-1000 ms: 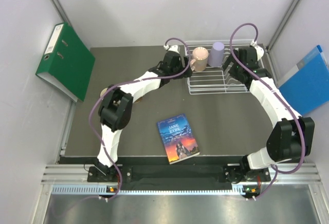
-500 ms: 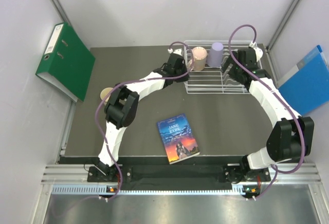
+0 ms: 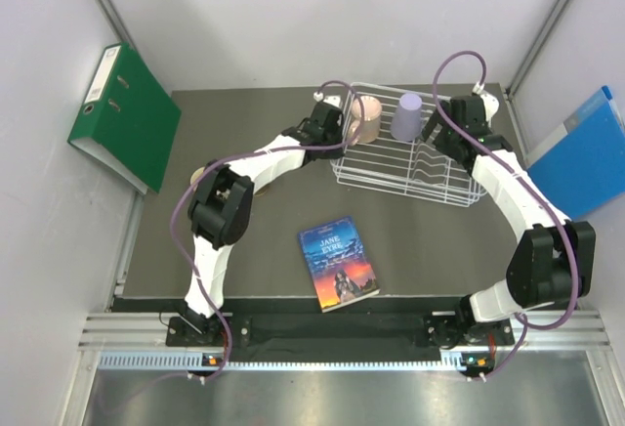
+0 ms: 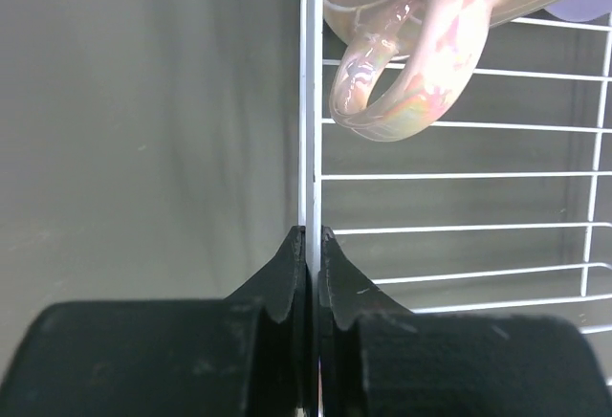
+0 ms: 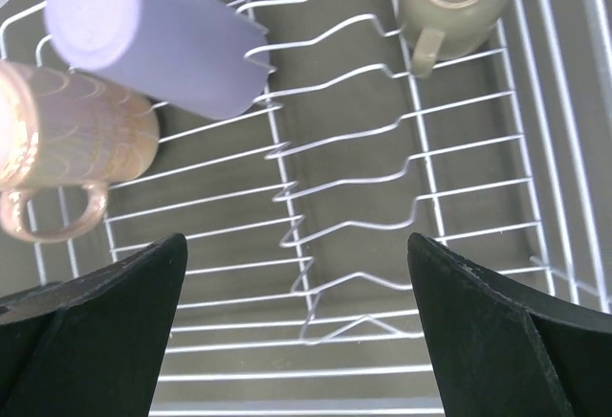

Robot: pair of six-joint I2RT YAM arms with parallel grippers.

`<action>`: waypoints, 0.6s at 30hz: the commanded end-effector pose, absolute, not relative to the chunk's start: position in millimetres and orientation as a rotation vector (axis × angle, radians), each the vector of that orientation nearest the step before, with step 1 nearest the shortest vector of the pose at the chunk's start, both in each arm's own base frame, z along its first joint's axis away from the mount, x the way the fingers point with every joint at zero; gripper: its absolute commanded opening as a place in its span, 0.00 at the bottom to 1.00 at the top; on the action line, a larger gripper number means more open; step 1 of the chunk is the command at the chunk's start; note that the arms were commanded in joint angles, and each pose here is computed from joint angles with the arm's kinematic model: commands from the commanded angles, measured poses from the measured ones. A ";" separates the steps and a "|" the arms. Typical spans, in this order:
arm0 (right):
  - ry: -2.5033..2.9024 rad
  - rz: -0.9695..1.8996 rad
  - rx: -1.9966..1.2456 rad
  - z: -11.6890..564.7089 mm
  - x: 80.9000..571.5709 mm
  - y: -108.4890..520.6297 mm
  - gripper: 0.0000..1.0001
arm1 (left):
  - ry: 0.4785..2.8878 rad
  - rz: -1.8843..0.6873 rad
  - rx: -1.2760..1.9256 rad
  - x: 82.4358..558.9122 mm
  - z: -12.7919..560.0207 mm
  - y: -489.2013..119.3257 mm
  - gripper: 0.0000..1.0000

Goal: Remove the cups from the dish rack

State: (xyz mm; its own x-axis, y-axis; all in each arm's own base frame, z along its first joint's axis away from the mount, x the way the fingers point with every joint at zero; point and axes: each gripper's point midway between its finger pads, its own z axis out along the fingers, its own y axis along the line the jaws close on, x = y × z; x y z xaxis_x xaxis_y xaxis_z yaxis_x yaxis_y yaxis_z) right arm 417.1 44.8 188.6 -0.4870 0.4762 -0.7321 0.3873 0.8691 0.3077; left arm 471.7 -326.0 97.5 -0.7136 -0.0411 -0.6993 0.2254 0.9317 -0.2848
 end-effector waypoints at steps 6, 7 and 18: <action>2.059 0.125 0.610 209.0 412.0 41.6 0.98 | 2.298 -0.428 -0.086 461.5 135.9 -286.1 0.00; 2.058 0.120 0.611 209.3 411.3 40.2 0.98 | 2.297 -0.422 -0.095 459.8 136.7 -283.5 0.00; 2.071 0.128 0.615 200.0 398.7 40.3 0.99 | 2.316 -0.351 -0.101 427.3 146.3 -254.0 0.00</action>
